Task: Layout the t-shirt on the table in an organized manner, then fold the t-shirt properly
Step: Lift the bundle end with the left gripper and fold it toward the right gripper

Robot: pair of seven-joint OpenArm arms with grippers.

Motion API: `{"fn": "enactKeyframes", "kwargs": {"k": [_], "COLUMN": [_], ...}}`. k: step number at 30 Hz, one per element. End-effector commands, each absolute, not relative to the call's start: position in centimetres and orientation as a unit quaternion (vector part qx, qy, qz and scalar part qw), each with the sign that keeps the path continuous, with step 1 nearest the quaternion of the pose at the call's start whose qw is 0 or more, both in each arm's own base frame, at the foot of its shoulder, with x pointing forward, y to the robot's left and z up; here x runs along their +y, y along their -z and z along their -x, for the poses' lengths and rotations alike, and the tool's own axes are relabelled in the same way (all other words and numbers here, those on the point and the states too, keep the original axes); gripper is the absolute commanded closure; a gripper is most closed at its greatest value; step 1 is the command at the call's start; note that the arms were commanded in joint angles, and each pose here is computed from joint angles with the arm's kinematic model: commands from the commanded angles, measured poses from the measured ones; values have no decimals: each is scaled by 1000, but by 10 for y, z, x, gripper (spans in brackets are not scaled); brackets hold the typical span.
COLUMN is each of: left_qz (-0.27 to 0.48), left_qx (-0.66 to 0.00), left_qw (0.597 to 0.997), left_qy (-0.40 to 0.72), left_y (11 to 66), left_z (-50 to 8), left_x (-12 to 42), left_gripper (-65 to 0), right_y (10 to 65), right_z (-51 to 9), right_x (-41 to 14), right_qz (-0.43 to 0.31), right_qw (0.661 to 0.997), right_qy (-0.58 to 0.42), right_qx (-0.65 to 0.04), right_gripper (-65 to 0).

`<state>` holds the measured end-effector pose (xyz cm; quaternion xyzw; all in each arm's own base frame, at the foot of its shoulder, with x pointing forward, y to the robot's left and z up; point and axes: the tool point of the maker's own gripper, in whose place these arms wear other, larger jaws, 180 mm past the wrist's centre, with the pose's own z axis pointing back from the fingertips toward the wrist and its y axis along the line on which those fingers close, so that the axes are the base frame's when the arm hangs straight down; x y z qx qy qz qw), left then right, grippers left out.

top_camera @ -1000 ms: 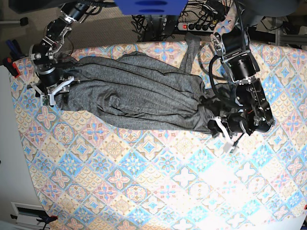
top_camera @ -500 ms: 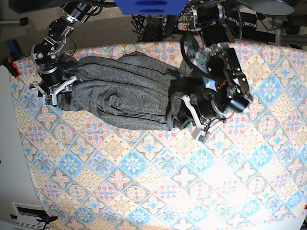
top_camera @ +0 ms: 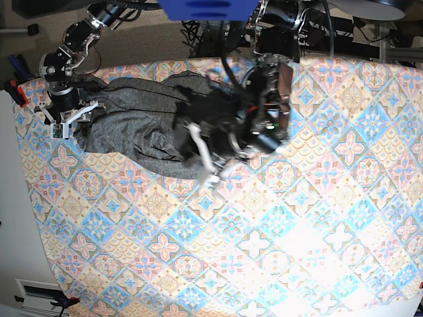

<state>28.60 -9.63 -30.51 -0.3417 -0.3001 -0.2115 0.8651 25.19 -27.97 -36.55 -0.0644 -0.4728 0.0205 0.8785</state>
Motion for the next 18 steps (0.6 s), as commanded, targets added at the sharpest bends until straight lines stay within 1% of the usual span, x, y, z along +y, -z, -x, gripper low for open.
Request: {"fn": "enactKeyframes", "kwargs": {"k": [1,4,7,12,13,15,17,18], "left_qz": [365,380,384,378,379,382,381,383], "left_qx": [-329,-327,-309,-288,-289,-289,-289,-287], "left_qw": [845,841,843,851,850,849,848,846], "left_qy": [211,205,216,224,224,223,227,237], "left_y": [287,292,298,311,311,309,309,308], "left_z": [-293,-290,-281,-281,-281,-280,-280,-276], "left_x": [-112,-132,-147,-153,-153,-153,-154,-159], "left_gripper": [0,0,0,0,-44,-170,-276,-316], "right_y": [350,350,349,349,349,349,349,349], "right_z": [-260,-258,-255,-254,-254,-254,-254,-254], "right_x": [-283,-287,-292,-293,-293,-293,-293,-293], "right_qz": [69,73,79,79,79,79,79,79], "right_qw": [864,864,865,865,865,865,865,865], "right_qy": [-24,-19,-12,-12,-12,-12,-12,-12], "right_qx": [-498,-497,-496,-496,-496,-496,-496,-496], "right_gripper": [-289,-289,-289,-289,-289,-289,-289,-289]}}
